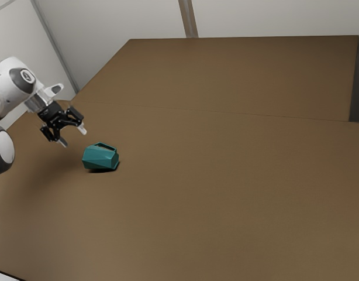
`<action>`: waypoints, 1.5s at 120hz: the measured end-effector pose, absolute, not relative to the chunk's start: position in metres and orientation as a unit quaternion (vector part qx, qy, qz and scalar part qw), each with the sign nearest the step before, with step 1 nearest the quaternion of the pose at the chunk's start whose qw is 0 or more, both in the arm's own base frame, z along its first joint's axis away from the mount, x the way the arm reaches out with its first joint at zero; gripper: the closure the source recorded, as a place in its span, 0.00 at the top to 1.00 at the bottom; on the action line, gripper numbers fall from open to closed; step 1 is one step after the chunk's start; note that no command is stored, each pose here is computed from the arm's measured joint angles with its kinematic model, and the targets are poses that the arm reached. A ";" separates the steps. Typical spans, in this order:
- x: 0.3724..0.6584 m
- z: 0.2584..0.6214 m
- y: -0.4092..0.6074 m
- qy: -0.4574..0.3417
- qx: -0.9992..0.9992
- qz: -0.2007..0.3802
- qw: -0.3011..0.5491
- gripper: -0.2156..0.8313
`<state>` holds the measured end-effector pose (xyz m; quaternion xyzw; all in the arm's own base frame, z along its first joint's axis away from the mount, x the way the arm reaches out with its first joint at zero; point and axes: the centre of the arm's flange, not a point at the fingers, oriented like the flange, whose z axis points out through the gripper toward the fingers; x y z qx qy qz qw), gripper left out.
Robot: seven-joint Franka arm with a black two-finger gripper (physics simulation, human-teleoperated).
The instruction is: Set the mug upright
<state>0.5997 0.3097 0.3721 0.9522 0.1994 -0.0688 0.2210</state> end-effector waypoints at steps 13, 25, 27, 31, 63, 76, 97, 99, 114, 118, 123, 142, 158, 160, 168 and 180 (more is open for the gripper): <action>0.605 0.355 0.311 0.179 0.952 -0.065 0.239 0.79; 0.614 0.345 0.312 0.159 0.953 -0.055 0.251 0.79; 0.615 0.344 0.312 0.156 0.953 -0.053 0.253 0.79; 0.617 0.342 0.311 0.150 0.953 -0.049 0.259 0.79; 0.619 0.323 0.297 0.119 0.940 -0.032 0.318 0.79; 0.610 0.308 0.292 0.116 0.934 -0.041 0.335 0.79; 0.606 0.305 0.287 0.103 0.931 -0.042 0.347 0.79; 0.605 0.305 0.286 0.102 0.931 -0.042 0.348 0.79; 0.607 0.304 0.282 0.092 0.931 -0.041 0.351 0.74; 0.607 0.303 0.280 0.089 0.931 -0.041 0.352 0.68; 0.608 0.303 0.278 0.085 0.931 -0.041 0.353 0.61; 0.609 0.298 0.274 0.078 0.931 -0.042 0.355 0.31; 0.611 0.301 0.270 0.074 0.932 -0.041 0.351 0.20; 0.612 0.303 0.269 0.073 0.933 -0.040 0.350 0.20; 0.617 0.318 0.260 0.063 0.935 -0.033 0.347 0.15; 0.622 0.333 0.249 0.054 0.936 -0.028 0.346 0.09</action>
